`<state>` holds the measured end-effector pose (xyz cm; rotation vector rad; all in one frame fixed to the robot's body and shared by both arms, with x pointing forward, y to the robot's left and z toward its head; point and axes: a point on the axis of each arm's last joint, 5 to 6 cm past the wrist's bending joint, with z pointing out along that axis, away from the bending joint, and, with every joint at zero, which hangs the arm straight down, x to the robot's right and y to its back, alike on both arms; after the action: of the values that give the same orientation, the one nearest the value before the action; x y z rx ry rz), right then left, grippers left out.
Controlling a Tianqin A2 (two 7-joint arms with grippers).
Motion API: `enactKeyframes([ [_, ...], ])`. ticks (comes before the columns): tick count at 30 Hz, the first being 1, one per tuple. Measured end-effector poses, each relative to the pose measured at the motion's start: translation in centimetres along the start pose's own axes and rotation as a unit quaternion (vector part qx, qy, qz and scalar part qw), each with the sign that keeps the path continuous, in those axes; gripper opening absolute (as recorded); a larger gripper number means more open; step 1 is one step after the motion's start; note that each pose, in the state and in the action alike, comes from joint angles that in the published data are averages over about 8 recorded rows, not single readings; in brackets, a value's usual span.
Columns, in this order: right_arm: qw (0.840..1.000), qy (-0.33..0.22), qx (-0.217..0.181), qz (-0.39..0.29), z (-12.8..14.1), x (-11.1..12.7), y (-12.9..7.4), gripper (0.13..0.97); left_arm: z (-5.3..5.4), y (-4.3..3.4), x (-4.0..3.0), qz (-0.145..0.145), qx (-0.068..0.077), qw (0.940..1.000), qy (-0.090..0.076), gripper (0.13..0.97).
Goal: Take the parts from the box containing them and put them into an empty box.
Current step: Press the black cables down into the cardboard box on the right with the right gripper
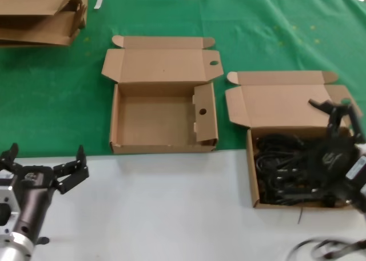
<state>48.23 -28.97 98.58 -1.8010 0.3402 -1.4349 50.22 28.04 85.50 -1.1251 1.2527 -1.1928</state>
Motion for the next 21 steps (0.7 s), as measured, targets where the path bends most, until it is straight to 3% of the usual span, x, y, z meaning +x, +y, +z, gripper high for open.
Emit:
enactKeyframes([
  [5, 0.992, -0.025, -0.014, -0.125, -0.6, 4.3, -0.3, 0.966, 0.0, 0.00, 0.00, 0.000, 0.000, 1.0000, 0.000, 0.966],
  [10, 0.974, -0.042, -0.003, -0.224, 0.0, 7.3, 0.3, 0.966, 0.0, 0.00, 0.00, 0.000, 0.000, 1.0000, 0.000, 0.966],
  [16, 0.951, -0.104, 0.018, -0.290, 2.5, 8.7, 1.8, 0.966, 0.0, 0.00, 0.00, 0.000, 0.000, 1.0000, 0.000, 0.966],
  [21, 0.931, -0.182, 0.006, -0.316, 4.4, 8.9, 3.4, 0.966, 0.0, 0.00, 0.00, 0.000, 0.000, 1.0000, 0.000, 0.966],
])
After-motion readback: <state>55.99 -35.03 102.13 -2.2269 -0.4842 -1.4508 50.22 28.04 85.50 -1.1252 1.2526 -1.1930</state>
